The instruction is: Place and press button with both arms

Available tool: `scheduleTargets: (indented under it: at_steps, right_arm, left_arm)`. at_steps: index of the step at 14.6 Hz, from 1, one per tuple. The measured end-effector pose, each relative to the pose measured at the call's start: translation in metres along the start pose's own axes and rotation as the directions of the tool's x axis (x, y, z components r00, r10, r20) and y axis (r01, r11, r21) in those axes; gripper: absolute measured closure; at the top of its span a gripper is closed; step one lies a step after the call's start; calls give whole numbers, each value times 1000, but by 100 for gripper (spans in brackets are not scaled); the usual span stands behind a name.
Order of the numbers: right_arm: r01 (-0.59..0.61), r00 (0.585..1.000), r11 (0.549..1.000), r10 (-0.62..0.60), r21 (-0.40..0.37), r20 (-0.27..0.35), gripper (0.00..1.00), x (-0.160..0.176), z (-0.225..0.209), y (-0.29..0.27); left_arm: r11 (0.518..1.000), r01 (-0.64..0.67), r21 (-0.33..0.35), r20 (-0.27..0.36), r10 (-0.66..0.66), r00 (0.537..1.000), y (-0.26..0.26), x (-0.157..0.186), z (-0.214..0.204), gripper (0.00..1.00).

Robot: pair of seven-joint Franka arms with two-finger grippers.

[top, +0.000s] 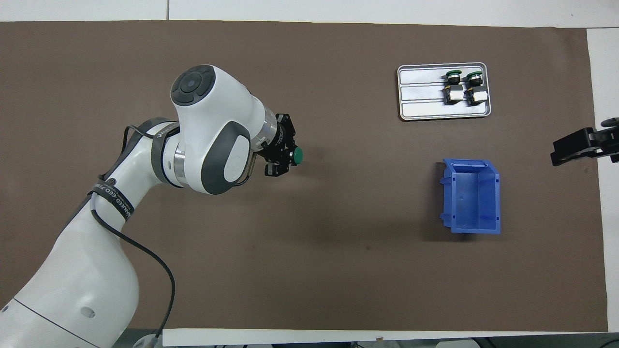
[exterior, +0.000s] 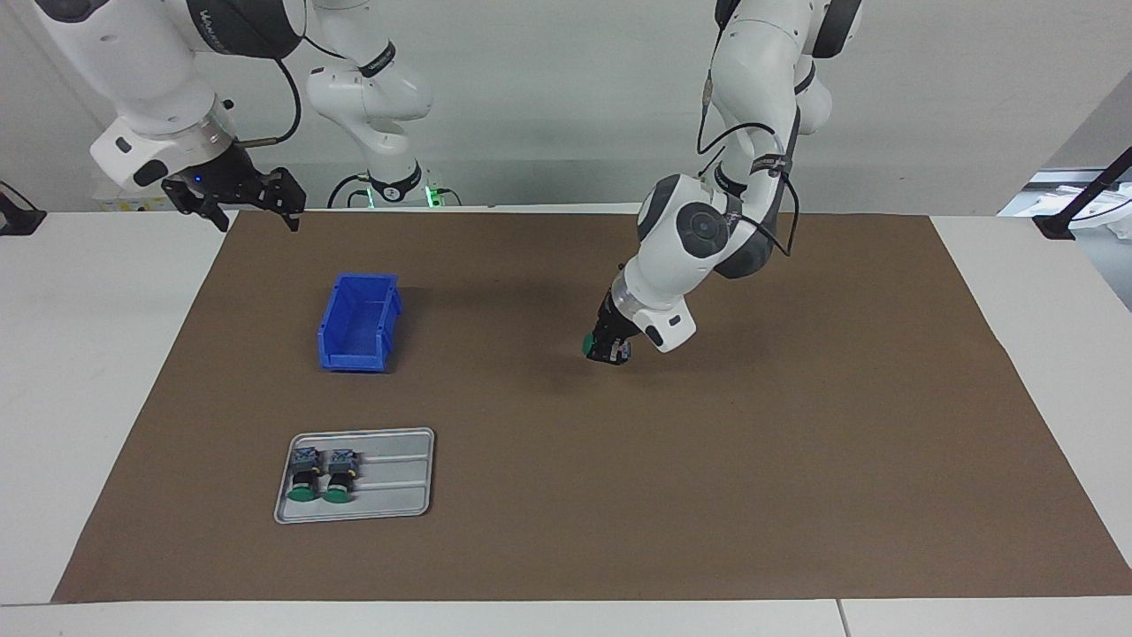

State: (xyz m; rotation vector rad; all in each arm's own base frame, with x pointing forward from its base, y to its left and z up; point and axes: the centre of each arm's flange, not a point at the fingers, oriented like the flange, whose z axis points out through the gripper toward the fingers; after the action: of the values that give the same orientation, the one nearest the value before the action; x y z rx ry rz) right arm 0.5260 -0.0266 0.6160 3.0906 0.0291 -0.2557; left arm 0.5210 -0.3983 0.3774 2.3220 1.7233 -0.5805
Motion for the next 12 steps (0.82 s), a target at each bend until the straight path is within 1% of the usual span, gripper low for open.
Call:
scheduleTargets:
  at_steps: [2,5,7,9,12]
  right_arm:
    - [0,1000,1000,0,0,0,0,0,0,0]
    - [0,1000,1000,0,0,0,0,0,0,0]
    - [0,1000,1000,0,0,0,0,0,0,0]
    - [0,1000,1000,0,0,0,0,0,0,0]
    - [0,1000,1000,0,0,0,0,0,0,0]
  left_arm:
    - [1000,-23,8,89,22,996,-3,9,0,67]
    - [999,-41,-8,231,41,972,-7,31,-2,67]
    - [999,-14,-30,305,23,952,-11,50,-3,67]
    - [998,7,-68,379,20,925,-15,68,-4,67]
    - [992,65,-108,468,-7,884,-21,90,-7,67]
